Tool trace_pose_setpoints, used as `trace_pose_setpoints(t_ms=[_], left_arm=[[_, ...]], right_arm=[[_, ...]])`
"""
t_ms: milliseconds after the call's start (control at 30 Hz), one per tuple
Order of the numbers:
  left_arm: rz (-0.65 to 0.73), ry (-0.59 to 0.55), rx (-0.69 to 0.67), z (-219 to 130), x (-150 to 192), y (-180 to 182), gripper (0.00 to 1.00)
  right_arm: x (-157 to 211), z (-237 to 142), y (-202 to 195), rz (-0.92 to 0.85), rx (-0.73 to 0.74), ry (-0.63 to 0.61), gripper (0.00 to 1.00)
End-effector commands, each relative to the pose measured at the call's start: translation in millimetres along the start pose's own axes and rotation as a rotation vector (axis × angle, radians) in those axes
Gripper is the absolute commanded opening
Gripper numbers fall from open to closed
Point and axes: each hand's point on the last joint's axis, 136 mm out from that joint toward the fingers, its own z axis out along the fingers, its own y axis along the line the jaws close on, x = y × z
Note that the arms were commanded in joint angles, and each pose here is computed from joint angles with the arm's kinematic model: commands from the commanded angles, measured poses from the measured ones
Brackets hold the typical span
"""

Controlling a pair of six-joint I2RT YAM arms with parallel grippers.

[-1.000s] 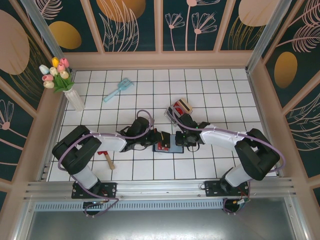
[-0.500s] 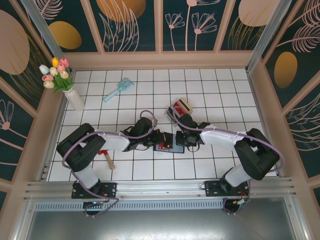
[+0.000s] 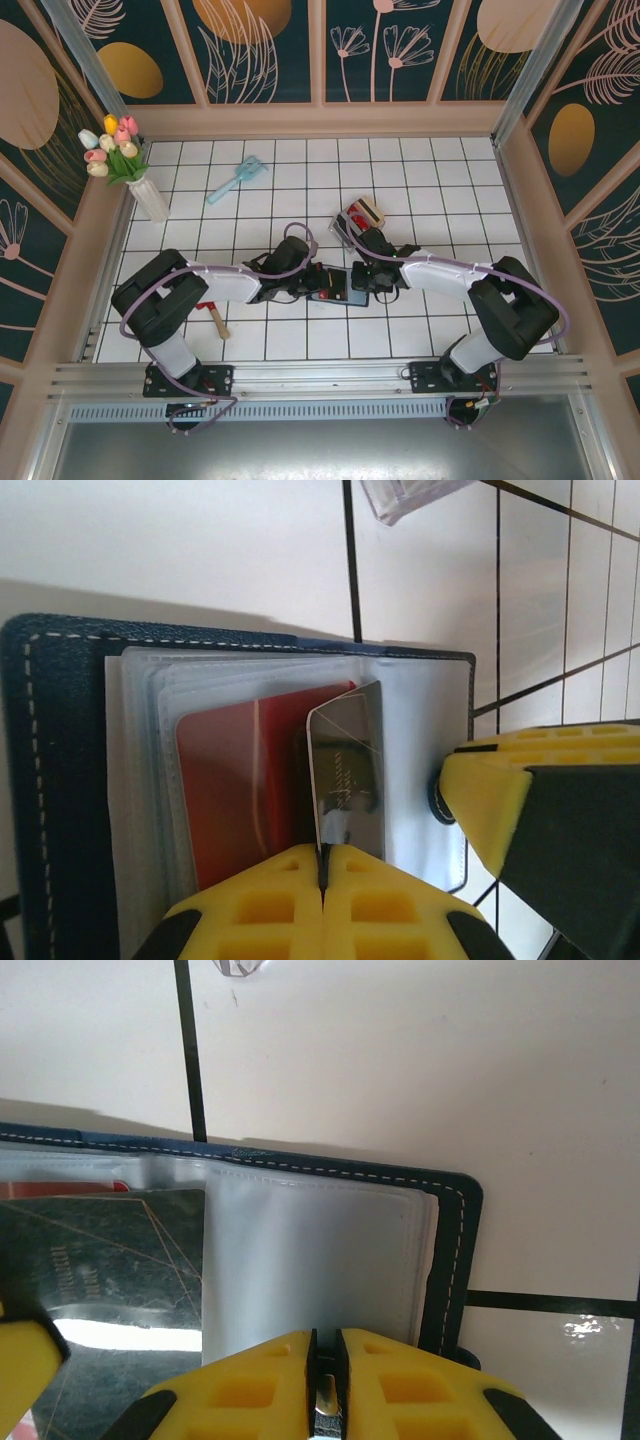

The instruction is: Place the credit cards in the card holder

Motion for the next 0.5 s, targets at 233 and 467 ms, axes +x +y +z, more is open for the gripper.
trace_pose_setpoints(t_ms=[233,467], left_arm=[[0.028,0.088,-0.079,13,12,14,0.00],[0.016,0.101,-0.022,25,10,3,0.05]], right_arm=[[8,9,-16,0.033,0.043,0.024,0.17],[7,8,-12,0.042,0.017,0.021,0.17]])
